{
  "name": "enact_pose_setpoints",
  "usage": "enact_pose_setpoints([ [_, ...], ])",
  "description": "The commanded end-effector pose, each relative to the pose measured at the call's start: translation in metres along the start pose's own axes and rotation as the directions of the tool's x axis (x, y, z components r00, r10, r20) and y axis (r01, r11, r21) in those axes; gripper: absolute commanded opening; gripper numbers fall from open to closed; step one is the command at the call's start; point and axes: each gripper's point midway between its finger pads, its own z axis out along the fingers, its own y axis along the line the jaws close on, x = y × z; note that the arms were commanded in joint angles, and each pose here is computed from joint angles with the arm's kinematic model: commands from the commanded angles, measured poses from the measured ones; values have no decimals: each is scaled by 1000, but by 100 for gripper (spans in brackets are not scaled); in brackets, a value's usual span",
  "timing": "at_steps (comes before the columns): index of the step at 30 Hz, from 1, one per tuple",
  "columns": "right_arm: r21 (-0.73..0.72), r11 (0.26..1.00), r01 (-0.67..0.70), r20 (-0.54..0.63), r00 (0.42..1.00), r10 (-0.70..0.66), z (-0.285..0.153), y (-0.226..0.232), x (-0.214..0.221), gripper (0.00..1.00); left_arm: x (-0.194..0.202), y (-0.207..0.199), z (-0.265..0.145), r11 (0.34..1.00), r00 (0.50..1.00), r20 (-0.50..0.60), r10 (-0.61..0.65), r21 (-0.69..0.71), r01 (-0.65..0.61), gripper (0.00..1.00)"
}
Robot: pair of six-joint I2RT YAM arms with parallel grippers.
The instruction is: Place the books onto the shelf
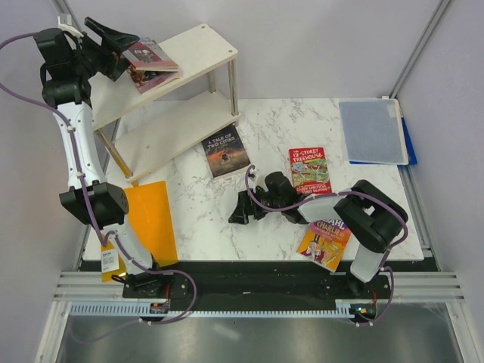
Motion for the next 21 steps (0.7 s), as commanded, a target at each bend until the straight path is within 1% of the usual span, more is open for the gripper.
enact_pose_setpoints([
  [1,-37,999,10,15,1000,-10,2,6,-2,98,-1,14,1,997,998,-16,64,-32,-64,95],
  [6,-40,999,10,14,1000,-10,2,7,-1,98,3,36,2,994,998,-38,56,-95,-60,94],
  [11,-47,999,8,11,1000,-8,3,8,-1,98,18,53,5,990,993,-103,50,-125,-62,94],
  [12,-48,999,10,13,1000,-10,4,8,-1,98,19,56,4,988,992,-108,65,-130,-79,94],
  [21,-54,999,0,8,1000,1,6,7,0,98,15,56,-15,964,986,-80,148,-211,-162,95],
])
